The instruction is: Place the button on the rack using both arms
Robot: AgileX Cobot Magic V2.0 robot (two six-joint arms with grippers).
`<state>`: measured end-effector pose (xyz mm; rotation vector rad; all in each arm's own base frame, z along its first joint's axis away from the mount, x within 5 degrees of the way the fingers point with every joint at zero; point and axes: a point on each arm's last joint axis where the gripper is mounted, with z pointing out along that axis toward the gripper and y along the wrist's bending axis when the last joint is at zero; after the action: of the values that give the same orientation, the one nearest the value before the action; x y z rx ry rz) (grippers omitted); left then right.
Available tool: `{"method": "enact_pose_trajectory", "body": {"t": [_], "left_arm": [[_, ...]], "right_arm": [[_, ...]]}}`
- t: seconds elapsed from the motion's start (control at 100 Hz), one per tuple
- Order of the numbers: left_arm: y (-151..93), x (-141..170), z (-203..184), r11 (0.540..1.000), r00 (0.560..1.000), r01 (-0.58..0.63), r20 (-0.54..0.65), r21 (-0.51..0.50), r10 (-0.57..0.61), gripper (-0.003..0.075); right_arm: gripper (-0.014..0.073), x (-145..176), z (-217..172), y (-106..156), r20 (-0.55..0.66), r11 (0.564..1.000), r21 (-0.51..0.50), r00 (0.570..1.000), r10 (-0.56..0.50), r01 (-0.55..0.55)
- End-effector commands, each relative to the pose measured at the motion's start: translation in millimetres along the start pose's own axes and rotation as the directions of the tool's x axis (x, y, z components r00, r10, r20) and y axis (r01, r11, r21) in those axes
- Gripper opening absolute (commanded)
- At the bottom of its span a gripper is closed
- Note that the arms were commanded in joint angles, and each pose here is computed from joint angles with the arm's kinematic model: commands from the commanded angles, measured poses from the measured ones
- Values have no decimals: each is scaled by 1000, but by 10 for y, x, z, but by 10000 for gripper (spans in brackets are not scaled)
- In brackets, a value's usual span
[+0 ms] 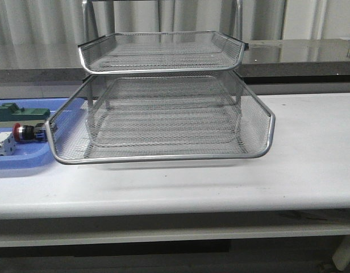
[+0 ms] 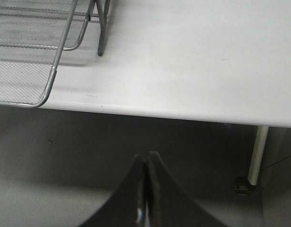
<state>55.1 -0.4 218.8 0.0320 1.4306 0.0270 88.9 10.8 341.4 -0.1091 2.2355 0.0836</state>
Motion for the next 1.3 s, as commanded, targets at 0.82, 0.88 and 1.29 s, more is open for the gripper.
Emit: {"method": "enact_pose_trajectory", "body": {"t": [0.82, 0.88, 1.29], "left_arm": [[12, -244, 55, 998, 994, 70, -85, -6, -70, -21], [16, -349, 115, 998, 990, 70, -122, -7, -70, -21], [47, -983, 972, 998, 867, 55, -495, -18, -56, -21]], "right_arm": [[-68, -129, -80, -5, 90, 1000, 7, 996, -4, 3], [-68, -129, -80, -5, 90, 1000, 7, 996, -4, 3], [-68, -129, -80, -5, 90, 1000, 7, 996, -4, 3]]}}
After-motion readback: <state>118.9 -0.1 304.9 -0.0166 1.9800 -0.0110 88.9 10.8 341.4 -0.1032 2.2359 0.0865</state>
